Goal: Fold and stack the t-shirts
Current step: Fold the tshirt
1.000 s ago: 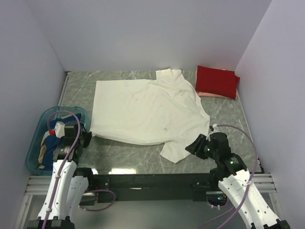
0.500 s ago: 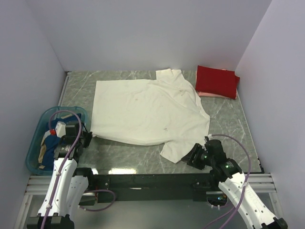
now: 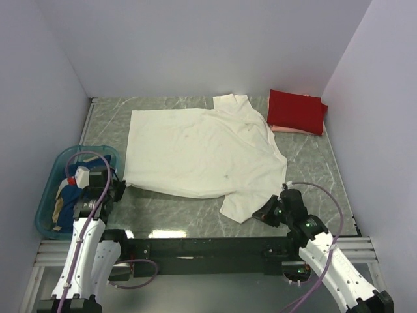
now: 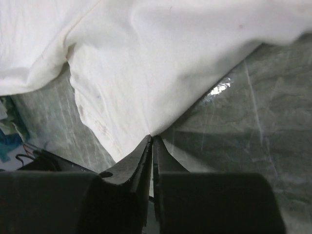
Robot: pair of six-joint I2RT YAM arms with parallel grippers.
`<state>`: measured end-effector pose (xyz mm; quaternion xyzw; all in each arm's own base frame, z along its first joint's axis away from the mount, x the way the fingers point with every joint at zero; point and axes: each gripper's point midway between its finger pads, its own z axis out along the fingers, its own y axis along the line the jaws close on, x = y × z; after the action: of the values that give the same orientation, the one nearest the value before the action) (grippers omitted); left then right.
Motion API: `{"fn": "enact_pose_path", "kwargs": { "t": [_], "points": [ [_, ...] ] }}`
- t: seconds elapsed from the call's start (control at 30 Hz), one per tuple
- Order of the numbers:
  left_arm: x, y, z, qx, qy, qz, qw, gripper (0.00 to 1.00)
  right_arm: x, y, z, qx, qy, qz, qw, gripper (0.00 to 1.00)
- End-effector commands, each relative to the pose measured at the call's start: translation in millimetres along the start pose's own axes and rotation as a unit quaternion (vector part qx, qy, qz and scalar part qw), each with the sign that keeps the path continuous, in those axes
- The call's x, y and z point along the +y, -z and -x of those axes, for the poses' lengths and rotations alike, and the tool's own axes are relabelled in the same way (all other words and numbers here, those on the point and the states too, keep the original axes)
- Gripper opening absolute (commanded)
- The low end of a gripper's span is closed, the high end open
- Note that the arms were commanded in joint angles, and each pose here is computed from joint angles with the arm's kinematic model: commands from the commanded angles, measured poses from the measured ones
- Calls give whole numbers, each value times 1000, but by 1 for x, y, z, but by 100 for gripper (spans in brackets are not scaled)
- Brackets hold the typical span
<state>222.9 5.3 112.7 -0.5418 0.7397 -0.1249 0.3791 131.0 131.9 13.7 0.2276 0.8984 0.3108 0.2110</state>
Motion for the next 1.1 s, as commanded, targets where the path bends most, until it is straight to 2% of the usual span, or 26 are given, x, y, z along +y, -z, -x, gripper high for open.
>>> {"fn": "enact_pose_path", "kwargs": {
  "t": [0.0, 0.03, 0.07, 0.27, 0.5, 0.73, 1.07],
  "points": [
    [0, 2, 8, -20, 15, -1, 1000, 1, 15, 14, 24, -51, 34, 1, 998, 8],
    [0, 3, 8, -21, 17, -1, 1000, 1, 20, 19, 28, -60, 40, 5, 997, 1],
    [1, 3, 7, -20, 23, 2, 1000, 1, 27, 28, 34, -71, 47, 4, 996, 0],
    [7, 6, 5, -15, 40, 10, 999, 1, 51, 61, 45, -85, 86, 12, 993, 0],
    [4, 10, 7, -19, 62, 5, 998, 1, 73, 77, 53, -93, 100, 34, 990, 0],
    [-13, -4, 12, -17, 53, 10, 998, 1, 91, 57, 73, -75, 120, 12, 990, 0],
    [-41, -38, 17, -7, 32, 49, 998, 5, 121, 28, 134, -102, 154, -53, 981, 0]
  ]
}}
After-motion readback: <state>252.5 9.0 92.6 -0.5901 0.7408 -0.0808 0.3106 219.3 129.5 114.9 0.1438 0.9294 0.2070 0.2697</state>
